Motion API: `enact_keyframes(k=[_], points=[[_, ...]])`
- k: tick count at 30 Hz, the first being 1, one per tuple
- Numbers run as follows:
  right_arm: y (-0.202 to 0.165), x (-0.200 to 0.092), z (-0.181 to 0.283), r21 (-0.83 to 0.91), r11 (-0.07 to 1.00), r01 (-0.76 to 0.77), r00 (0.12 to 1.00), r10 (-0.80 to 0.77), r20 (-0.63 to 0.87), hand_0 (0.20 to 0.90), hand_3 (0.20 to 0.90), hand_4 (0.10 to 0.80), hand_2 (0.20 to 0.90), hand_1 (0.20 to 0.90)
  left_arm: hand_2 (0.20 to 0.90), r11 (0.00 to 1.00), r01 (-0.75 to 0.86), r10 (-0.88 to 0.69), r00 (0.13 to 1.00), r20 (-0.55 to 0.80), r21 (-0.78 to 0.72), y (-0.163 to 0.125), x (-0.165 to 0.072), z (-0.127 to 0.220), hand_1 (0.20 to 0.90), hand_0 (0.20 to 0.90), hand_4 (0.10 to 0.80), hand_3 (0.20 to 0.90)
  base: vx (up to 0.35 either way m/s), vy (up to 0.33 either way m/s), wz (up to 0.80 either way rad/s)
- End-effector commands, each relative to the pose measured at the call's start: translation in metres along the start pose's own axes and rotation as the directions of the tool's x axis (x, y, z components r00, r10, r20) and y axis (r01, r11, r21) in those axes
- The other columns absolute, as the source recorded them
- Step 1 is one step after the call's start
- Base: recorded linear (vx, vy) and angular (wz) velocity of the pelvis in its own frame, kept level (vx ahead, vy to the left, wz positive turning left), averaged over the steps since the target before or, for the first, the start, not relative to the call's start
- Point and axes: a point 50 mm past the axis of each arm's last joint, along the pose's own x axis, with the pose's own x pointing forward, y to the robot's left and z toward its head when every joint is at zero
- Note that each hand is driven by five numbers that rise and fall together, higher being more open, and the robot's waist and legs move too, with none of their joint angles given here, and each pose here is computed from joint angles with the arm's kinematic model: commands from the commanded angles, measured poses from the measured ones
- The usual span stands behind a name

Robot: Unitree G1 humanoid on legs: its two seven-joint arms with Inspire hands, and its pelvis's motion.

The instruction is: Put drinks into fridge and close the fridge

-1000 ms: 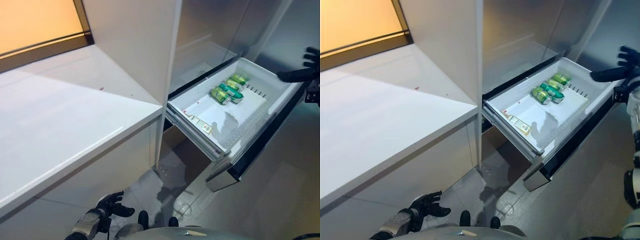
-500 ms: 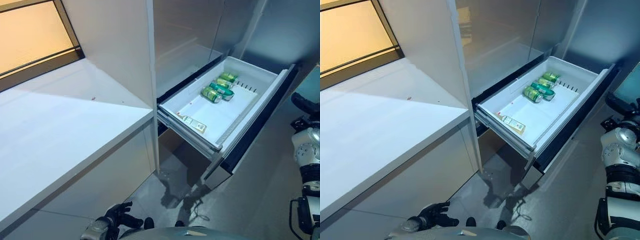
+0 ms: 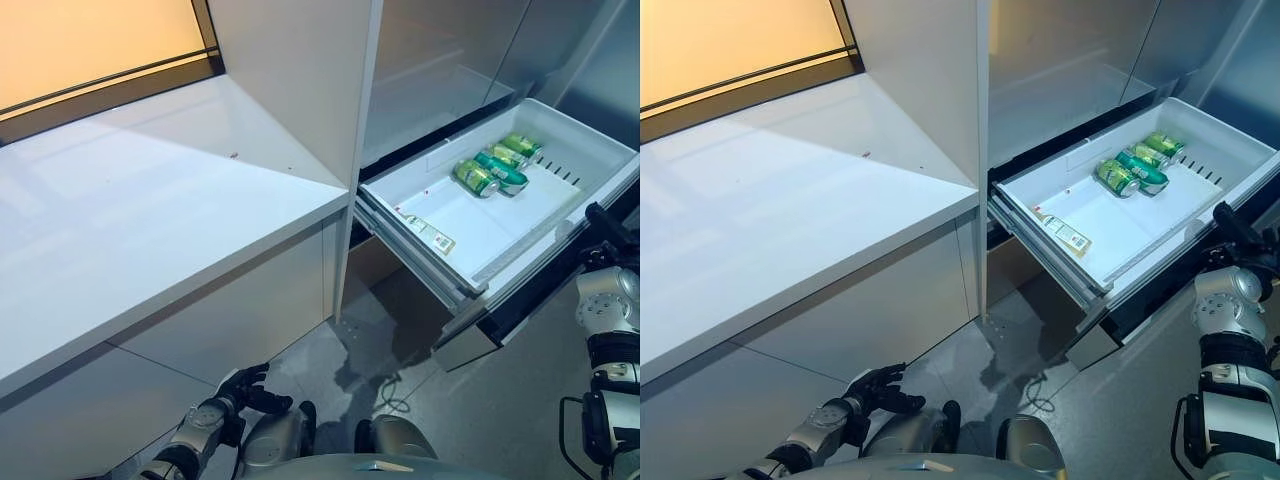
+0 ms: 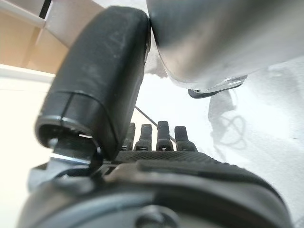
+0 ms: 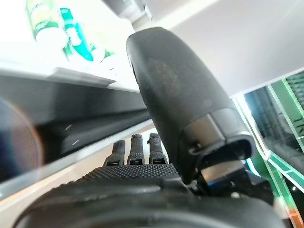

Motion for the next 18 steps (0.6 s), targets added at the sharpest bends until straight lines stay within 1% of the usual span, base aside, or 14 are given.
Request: enact_keyframes(k=[1,4,9,12,15,18], points=[[0.020,-0.002,0.045,0.211,0.977,-0.027,0.990,-0.004,0.143,0.900,0.900,0.800,0.900,0.900,0.900,0.999,-0.020,0.024,0.993,-0.115,0.034,0.003,-0.013,-0.041,0.900,0.900,0.800,0.900,0.032,0.034,0.01],[0.021,0.000,0.045,0.226,0.974,-0.004,0.991,-0.026,0.128,0.900,0.900,0.800,0.900,0.900,0.900,1.000,-0.023,0.025,0.993,-0.113,0.021,0.003,-0.014,-0.043,0.900,0.900,0.800,0.900,0.039,0.053,0.05],[0.029,-0.002,0.038,0.202,0.979,-0.037,0.996,0.019,0.089,0.900,0.900,0.800,0.900,0.900,0.900,1.000,-0.020,0.021,0.992,-0.128,0.016,0.003,-0.017,-0.049,0.900,0.900,0.800,0.900,0.050,0.041,0.05],[0.041,-0.006,0.028,0.186,0.975,-0.119,0.993,0.115,0.033,0.900,0.900,0.800,0.900,0.900,0.900,1.000,-0.018,0.019,0.991,-0.136,0.009,0.003,-0.019,-0.054,0.900,0.900,0.800,0.900,0.055,0.043,0.02],[0.059,-0.012,0.018,0.153,0.952,-0.264,0.963,0.269,-0.010,0.900,0.900,0.800,0.900,0.900,0.900,1.000,-0.018,0.019,0.990,-0.137,0.006,0.002,-0.020,-0.057,0.900,0.900,0.800,0.900,0.032,0.041,0.00],[0.070,-0.019,0.010,0.113,0.920,-0.375,0.924,0.381,-0.039,0.900,0.900,0.800,0.900,0.900,0.900,1.000,-0.024,0.023,0.991,-0.134,-0.007,0.001,-0.020,-0.058,0.900,0.900,0.800,0.900,0.028,0.045,0.00]])
